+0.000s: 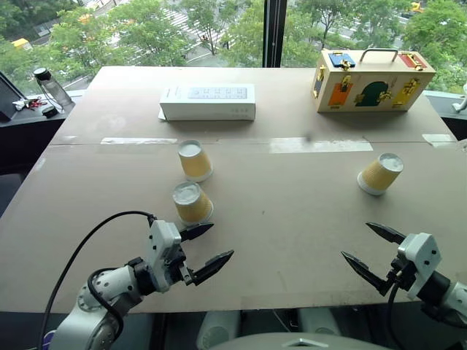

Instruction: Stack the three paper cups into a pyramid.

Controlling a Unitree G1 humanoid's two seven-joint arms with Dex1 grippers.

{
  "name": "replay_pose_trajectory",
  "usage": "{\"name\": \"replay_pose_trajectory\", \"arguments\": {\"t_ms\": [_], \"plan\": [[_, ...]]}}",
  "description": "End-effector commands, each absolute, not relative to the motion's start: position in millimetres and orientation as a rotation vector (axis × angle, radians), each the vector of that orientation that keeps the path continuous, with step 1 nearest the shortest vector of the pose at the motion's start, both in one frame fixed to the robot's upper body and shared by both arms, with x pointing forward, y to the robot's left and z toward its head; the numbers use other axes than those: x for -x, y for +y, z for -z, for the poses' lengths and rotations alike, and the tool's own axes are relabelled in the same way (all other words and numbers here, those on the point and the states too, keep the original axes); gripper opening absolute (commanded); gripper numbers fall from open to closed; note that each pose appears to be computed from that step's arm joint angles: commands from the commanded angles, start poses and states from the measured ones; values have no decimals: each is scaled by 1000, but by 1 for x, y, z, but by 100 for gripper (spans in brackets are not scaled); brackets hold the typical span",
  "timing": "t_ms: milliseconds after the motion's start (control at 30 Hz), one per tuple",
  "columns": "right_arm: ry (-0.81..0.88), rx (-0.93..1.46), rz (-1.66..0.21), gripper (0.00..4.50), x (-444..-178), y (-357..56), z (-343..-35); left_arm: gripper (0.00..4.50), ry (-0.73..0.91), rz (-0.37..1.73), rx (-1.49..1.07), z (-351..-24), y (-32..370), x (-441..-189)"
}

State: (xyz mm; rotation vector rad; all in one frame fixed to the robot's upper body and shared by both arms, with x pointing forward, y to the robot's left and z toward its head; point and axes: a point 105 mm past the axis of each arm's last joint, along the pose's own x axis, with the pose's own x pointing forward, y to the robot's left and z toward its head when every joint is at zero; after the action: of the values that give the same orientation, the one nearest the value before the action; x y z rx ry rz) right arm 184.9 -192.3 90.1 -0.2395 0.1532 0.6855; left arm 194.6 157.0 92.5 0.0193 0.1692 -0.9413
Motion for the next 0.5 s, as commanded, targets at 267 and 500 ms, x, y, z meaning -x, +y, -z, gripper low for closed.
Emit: {"name": "replay_pose_trajectory", "arguments": {"t_ms": [267,500], "plan": [[-117,173,-913,446,-181,-140,-135,450,76,725,76,-93,194,-193],[-130,129,-1095,446,-167,-124,-149,450,50,528,76,-88,230,-193]]}}
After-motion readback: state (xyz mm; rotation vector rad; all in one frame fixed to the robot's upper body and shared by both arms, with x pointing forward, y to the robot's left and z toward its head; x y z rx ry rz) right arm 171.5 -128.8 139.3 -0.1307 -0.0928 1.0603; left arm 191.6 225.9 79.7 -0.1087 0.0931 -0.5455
